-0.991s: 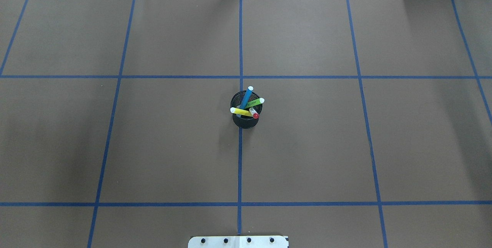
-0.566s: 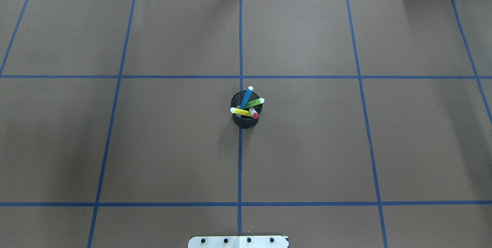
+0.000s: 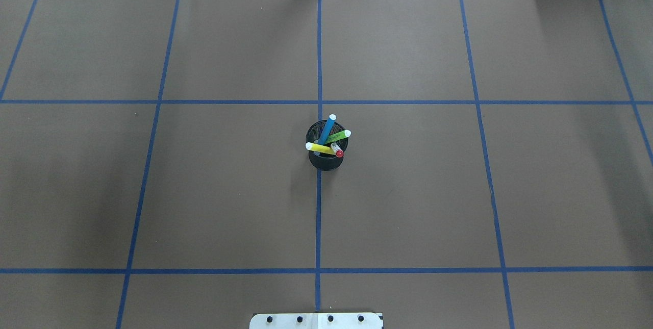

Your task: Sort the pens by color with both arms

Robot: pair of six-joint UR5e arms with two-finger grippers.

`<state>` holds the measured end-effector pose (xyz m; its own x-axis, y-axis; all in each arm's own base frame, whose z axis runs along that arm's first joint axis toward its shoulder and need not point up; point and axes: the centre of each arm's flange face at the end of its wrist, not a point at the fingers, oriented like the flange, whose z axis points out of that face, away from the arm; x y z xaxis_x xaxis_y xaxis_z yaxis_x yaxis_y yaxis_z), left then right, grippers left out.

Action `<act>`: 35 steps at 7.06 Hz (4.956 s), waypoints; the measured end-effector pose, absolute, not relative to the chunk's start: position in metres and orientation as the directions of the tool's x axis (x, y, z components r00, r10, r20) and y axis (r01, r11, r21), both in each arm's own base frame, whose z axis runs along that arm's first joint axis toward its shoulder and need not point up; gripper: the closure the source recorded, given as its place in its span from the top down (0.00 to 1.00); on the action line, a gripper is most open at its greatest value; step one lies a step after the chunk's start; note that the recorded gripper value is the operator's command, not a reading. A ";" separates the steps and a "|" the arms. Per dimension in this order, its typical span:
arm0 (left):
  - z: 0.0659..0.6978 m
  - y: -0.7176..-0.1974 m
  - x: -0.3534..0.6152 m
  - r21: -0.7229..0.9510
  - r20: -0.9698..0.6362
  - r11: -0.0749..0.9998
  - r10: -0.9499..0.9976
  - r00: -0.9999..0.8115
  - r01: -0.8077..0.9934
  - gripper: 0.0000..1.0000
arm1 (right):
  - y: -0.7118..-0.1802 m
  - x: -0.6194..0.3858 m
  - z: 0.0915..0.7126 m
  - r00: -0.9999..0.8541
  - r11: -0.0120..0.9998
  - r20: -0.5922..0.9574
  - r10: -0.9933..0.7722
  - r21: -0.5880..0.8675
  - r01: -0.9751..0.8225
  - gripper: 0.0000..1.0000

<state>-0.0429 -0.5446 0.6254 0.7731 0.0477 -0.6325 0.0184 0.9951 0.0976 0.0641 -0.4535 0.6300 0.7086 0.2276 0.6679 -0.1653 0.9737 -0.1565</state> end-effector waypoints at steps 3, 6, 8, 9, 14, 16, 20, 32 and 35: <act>0.619 -0.544 -0.042 0.109 -0.632 0.994 0.053 0.773 0.021 1.00 | -0.453 0.064 0.619 0.708 0.977 0.672 0.215 -0.136 -0.167 1.00; 0.614 -0.544 -0.040 0.120 -0.639 0.993 0.062 0.766 0.019 1.00 | -0.479 0.063 0.569 0.710 0.985 0.688 0.148 -0.039 -0.167 1.00; 0.607 -0.546 -0.039 0.134 -0.645 0.991 0.073 0.760 0.018 1.00 | -0.496 0.047 0.541 0.698 0.991 0.710 0.091 0.008 -0.136 1.00; 0.595 -0.550 -0.037 0.150 -0.656 0.988 0.087 0.750 0.017 1.00 | -0.499 0.038 0.534 0.657 0.993 0.750 0.077 0.002 -0.119 1.00; 0.545 -0.583 0.011 0.187 -0.695 0.981 0.174 0.697 -0.059 1.00 | -0.571 -0.090 0.395 0.536 0.994 0.837 0.107 -0.103 -0.037 1.00; 0.544 -0.584 0.017 0.182 -0.700 0.981 0.178 0.692 -0.067 1.00 | -0.607 -0.153 0.306 0.550 0.987 0.826 0.124 -0.159 0.016 0.99; 0.546 -0.584 0.019 0.174 -0.703 0.983 0.170 0.690 -0.065 1.00 | -0.648 -0.322 0.169 0.608 0.966 0.783 0.131 -0.238 0.097 0.99; 0.561 -0.578 0.022 0.144 -0.748 0.987 0.158 0.645 -0.074 1.00 | -0.582 -0.522 0.164 0.640 0.957 0.767 0.054 -0.222 0.185 0.70; 0.559 -0.578 0.022 0.147 -0.749 0.986 0.160 0.644 -0.074 1.00 | -0.575 -0.532 0.176 0.630 0.960 0.776 0.037 -0.203 0.193 0.62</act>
